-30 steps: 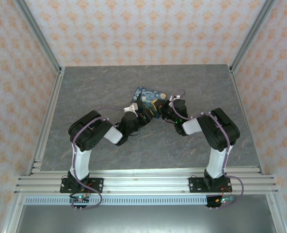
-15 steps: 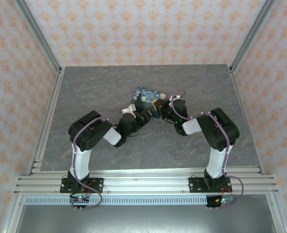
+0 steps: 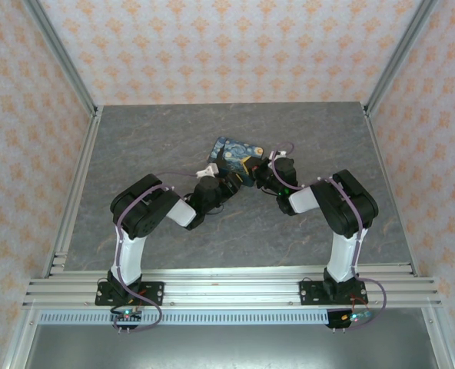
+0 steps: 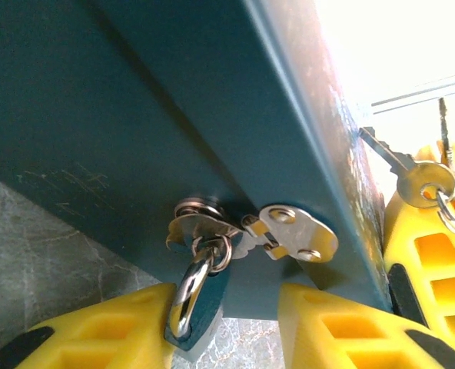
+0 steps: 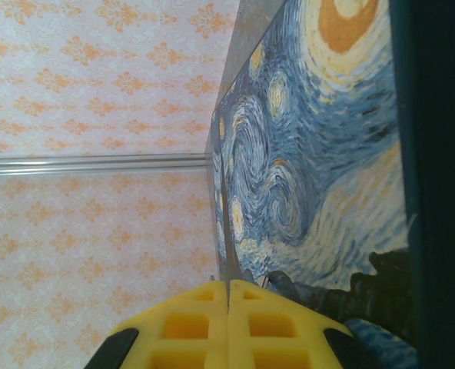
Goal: Unlock the padlock with the key
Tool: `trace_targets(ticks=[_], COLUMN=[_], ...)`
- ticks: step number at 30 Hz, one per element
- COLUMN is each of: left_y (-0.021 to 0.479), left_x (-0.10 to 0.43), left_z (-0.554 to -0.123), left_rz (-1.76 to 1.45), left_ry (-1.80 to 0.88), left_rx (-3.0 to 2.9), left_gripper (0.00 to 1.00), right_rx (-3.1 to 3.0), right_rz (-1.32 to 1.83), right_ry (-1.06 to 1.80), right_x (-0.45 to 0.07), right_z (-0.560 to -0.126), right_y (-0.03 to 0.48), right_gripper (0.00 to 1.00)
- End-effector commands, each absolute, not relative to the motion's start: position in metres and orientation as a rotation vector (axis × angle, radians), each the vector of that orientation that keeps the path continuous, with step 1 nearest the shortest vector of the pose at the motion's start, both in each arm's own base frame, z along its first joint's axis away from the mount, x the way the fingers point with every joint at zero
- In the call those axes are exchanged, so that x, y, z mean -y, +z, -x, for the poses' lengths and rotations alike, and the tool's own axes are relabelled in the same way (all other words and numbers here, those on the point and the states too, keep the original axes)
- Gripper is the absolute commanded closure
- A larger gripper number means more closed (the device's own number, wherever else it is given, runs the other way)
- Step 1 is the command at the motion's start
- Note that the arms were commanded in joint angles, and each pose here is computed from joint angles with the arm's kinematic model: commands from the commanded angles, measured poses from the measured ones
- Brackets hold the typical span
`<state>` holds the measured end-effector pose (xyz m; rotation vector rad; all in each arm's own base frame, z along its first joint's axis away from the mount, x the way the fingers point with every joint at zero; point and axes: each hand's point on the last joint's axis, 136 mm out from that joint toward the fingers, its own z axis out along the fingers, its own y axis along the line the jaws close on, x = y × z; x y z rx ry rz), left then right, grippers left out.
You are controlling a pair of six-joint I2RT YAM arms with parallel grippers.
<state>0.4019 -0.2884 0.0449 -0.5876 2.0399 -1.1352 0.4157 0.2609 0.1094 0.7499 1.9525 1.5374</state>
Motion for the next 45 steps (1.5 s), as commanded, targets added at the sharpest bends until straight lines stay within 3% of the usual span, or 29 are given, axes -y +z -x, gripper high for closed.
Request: trace_targets(ticks=[1,16,26,36,45], left_y=[0.009,0.010,0.017,0.034,0.059], left_x=[0.271,0.266,0.267,0.275,0.282], left_z=[-0.401,-0.402,-0.393,-0.368,-0.347], left_rz=[0.639,0.680,0.691,0.634,0.540], left_ry=[-0.967,-0.949,-0.979,-1.034,-1.113], left_rx=[-2.119,-2.103,-2.138,-2.309,-2.452], left_gripper=[0.63,0.77,1.00,1.00,1.00], right_rx=[-2.072,-2.076,-2.058,-2.061,-2.101], right_rz=[-0.813,-0.814,-0.757,-0.661,-0.539], right_ry=[1.480,1.474,1.492,1.527,1.547], right_x=[-0.260,-0.258,-0.255,-0.253,-0.264], right_z=[-0.404,-0.402,-0.401,-0.374,-0.312], right_y=[0.071,0.068,0.092,0.132,0.150], right_gripper=[1.00,1.00,1.00,1.00,1.00])
